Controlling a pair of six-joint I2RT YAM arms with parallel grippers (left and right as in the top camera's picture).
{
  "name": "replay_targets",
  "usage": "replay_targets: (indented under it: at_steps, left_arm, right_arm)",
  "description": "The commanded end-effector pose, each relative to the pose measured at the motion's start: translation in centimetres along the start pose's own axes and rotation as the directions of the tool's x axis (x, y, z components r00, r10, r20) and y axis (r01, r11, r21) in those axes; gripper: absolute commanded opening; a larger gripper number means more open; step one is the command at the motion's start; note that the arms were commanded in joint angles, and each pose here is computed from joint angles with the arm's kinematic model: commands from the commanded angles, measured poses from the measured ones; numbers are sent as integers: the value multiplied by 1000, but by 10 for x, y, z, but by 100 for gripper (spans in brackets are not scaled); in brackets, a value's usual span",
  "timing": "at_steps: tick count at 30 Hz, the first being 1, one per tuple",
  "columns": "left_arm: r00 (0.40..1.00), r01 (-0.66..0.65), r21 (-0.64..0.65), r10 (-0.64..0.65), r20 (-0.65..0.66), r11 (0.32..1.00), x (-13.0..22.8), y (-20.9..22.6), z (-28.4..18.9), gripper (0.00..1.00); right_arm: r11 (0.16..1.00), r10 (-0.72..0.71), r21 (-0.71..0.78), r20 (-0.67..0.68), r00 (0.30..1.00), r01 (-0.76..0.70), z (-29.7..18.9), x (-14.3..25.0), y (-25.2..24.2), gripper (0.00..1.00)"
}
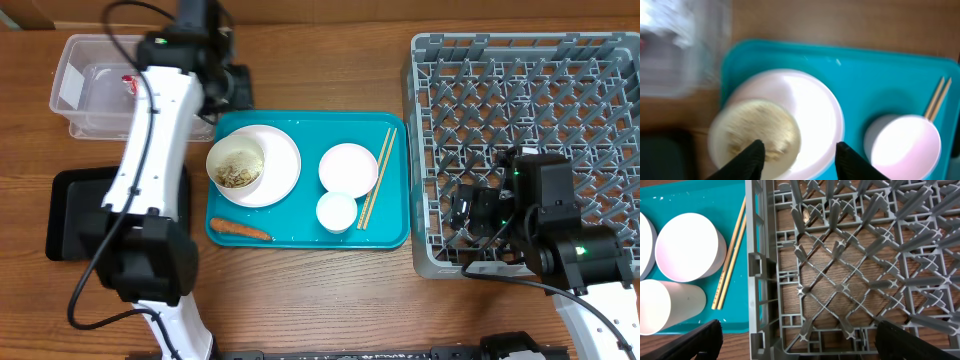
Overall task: Sort waste into correct bins and load items into the dishwasher
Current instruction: 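Grasp the rim of the rice-and-peanut bowl with left gripper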
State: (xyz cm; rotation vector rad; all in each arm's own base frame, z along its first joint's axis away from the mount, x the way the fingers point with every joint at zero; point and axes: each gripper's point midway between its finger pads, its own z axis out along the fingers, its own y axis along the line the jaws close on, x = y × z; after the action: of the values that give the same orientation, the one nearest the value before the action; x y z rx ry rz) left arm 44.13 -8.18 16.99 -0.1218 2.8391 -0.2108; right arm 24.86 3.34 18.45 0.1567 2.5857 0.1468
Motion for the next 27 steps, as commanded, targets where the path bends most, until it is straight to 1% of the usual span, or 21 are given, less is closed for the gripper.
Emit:
replay_targets:
  at_steps: [1,4,6,12,18,20,27]
  left_arm:
    - [989,122,-44,-126,-75,992,30,-10,15,45]
    - [980,149,-82,-158,-119,985,52,-16,35,45]
    - [980,142,-85,-152,-128,986,58,-18,44,44]
    - [966,203,-161,-224,-132,966,74,-3,67,41]
    - [970,202,-161,-220,-103,966,77,3,88,39]
    - [971,201,-166,-219,-94,965,79,5,95,35]
    - [971,202,-165,-219,-94,965,91,11,114,35]
  right_arm:
    - [1000,4,2,36,999,-4,-8,-11,0,100]
    - [1000,4,3,34,999,-4,-8,-10,0,100]
    - [1000,4,4,30,1000,-4,-8,-9,0,100]
    - [1000,4,5,27,1000,-4,-8,-8,-1,100]
    - [1000,4,5,27,1000,-4,-8,-8,-1,100]
    - [1000,4,5,26,1000,-4,-8,-8,-1,100]
    - [1000,4,5,26,1000,-4,-8,-8,-1,100]
